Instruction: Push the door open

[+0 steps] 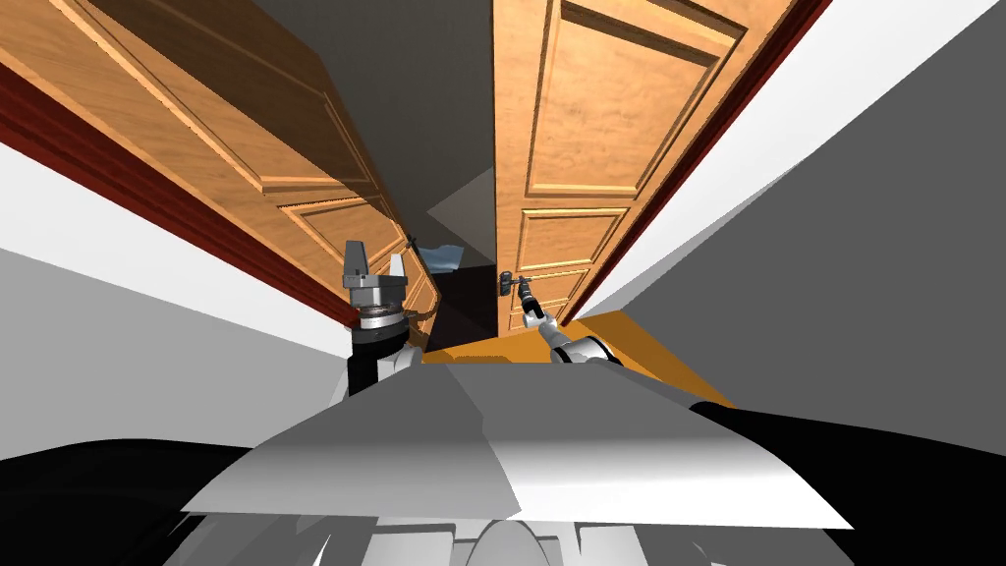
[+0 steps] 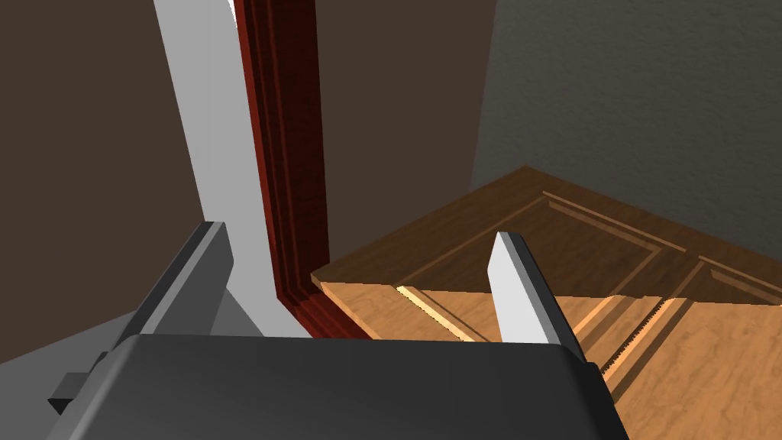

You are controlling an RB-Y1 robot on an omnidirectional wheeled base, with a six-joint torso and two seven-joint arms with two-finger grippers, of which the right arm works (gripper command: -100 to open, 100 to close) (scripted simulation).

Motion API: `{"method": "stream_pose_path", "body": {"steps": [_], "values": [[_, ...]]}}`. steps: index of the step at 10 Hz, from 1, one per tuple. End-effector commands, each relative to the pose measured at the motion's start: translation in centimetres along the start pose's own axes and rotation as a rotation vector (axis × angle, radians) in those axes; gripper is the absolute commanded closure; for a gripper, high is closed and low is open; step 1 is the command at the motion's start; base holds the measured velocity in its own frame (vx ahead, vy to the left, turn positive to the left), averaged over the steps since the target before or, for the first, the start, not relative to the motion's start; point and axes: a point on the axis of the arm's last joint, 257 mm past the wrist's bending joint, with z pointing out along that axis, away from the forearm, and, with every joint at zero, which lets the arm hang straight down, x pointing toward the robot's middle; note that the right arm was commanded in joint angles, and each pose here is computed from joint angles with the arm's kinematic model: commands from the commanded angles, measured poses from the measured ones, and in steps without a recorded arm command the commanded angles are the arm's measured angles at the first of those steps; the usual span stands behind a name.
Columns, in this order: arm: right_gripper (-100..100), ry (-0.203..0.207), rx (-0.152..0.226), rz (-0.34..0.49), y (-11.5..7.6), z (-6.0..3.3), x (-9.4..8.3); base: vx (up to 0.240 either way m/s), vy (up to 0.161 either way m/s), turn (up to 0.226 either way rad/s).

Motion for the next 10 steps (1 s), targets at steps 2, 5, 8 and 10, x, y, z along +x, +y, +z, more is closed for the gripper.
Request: {"method": "stream_pose_path", "body": {"steps": [2, 5, 8, 10], "values": [[-100, 0.008, 0.0, 0.025, -0.1, -0.02, 1.5, 0.193, 0.067, 0.017], [100, 0.005, 0.0, 0.018, 0.0, 0.07, 1.1, 0.016, 0.005, 0.003], [100, 0.005, 0.0, 0.018, 0.0, 0.07, 1.1, -0.004, -0.003, 0.005], [100, -0.007, -0.007, 0.016, 0.4, 0.26, 0.3, 0.047, 0.025, -0.008]]}}
